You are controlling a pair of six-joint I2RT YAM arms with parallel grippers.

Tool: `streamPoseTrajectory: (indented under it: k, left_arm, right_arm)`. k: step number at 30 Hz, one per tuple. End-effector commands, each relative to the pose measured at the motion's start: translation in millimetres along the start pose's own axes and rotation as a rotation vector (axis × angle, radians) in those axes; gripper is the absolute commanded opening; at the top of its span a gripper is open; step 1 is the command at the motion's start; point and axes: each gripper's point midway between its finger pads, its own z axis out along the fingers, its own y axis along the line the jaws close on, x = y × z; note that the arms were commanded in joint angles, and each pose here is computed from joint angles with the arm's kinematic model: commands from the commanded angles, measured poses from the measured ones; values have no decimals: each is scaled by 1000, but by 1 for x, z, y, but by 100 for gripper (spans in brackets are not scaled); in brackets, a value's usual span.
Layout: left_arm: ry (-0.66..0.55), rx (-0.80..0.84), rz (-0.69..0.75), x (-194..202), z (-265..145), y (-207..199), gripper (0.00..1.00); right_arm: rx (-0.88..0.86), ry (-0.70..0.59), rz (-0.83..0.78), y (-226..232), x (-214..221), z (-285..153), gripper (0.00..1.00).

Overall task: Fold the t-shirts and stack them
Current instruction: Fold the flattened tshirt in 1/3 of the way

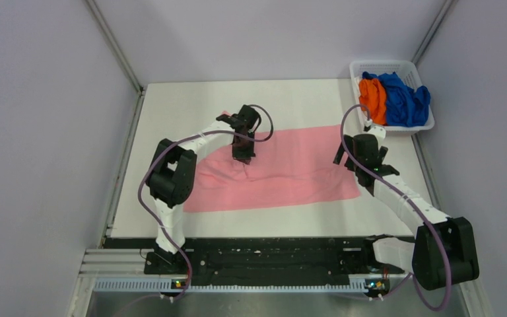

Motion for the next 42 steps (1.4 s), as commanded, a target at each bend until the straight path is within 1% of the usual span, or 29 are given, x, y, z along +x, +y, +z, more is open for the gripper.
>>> streamPoseTrajectory:
  k: [1,3,4,5,7,8,10,11,12,14,16,20,24,27,31,35,37,40,42]
  left_arm:
    - [-69,89,42,-17,-19,-19,0]
    - [-75,85,38,-19,-19,-19,0]
    - [-110,32,26,-28,-19,-10,0]
    - [-137,-1,9,-36,-20,-5,8]
    - [-179,-33,-51,-57,-22,9,41]
    - [-191,-23,-75,-66,-23,12,47]
    - [-233,-1,-121,-87,-24,21,70]
    - [-257,8,-133,-97,-24,25,89]
    - [-282,14,-156,-108,-22,31,98]
    - [-323,53,-202,-129,-15,41,99]
    - [-332,101,-255,-144,-7,51,99]
    - [-304,205,-340,-162,8,70,99]
    - [-332,170,-384,-170,25,94,99]
    - [-312,133,-428,-166,35,113,99]
    - [-280,60,-505,-152,42,149,99]
    - [-290,-14,-566,-143,36,182,99]
    - [-301,-34,-579,-142,30,193,99]
    - [-329,-27,-571,-150,19,196,99]
    - [-355,17,-540,-162,9,188,99]
  right_arm:
    - [14,-58,10,-5,-15,-4,99]
    - [14,-58,7,-5,-15,-4,99]
    - [14,-59,8,-5,-15,-4,99]
    - [14,-59,7,-5,-15,-4,99]
    - [6,-59,7,-3,-16,-4,99]
    - [-8,-59,5,0,-16,-4,99]
    - [-51,-59,-4,8,-17,-4,99]
    - [-79,-56,-9,13,-17,-3,99]
    - [-111,-48,-13,19,-17,-2,99]
    - [-184,-29,-17,34,-15,0,99]
    - [-250,1,-3,51,-13,4,99]
    - [-363,74,54,84,-7,21,99]
    - [-339,120,86,93,1,51,99]
    - [-311,140,96,94,5,67,99]
    - [-225,152,97,83,10,82,99]
    - [-166,159,89,75,12,88,99]
    - [-159,162,81,75,10,90,99]
    - [-198,141,66,84,-2,90,99]
    - [-238,103,57,94,-19,90,99]
